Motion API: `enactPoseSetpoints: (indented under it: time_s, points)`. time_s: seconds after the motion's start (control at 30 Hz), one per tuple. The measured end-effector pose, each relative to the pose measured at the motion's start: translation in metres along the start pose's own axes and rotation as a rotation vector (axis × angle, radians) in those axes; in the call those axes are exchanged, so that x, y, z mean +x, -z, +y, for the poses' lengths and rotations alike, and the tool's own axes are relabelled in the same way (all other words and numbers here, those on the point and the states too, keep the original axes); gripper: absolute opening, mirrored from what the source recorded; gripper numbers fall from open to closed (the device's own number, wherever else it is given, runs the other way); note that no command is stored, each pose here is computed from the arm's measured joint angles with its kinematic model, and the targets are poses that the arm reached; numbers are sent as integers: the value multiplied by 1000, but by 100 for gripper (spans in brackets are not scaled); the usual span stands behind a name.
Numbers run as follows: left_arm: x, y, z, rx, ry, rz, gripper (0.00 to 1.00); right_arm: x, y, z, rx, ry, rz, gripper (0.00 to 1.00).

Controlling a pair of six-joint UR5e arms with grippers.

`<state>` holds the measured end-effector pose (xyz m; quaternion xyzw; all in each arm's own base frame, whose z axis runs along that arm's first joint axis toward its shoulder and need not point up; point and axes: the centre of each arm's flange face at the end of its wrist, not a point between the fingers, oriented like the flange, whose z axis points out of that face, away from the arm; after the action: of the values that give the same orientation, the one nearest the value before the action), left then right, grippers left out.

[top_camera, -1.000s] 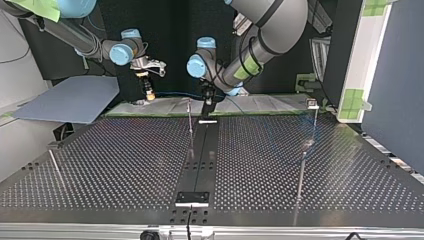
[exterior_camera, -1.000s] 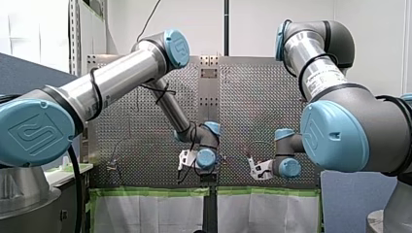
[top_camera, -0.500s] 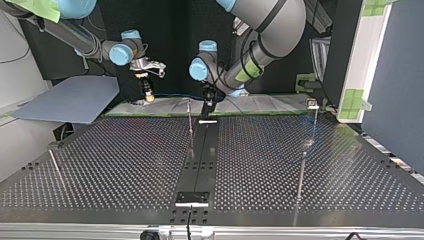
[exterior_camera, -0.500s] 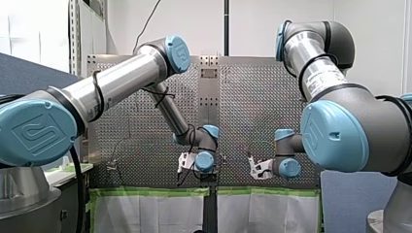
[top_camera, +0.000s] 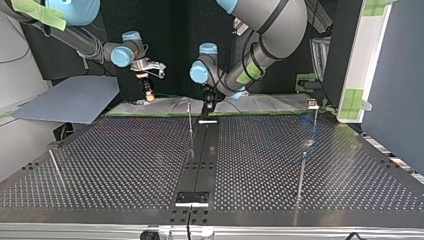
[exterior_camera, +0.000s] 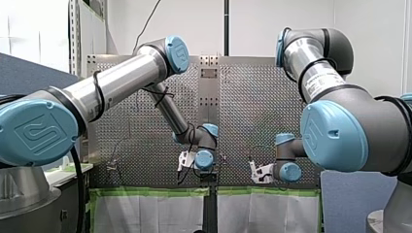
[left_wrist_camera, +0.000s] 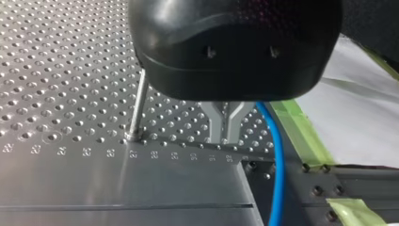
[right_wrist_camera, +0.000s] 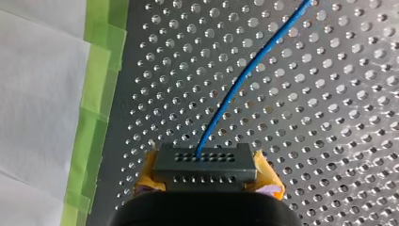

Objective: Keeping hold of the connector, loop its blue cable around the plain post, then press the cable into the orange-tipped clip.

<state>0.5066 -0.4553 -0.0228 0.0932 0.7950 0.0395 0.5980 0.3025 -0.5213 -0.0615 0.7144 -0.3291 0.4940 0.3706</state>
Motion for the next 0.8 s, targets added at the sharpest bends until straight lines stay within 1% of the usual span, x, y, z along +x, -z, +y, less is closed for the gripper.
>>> enactPoseSetpoints:
  time_s: [0.3, 0.8]
  points:
    - [-7, -3, -4, 8, 1, -11, 1, 4, -8, 6, -6, -12, 17, 0]
    - [-12, -6, -4, 8, -1, -10, 1, 5, -11, 10, -10, -14, 19, 0]
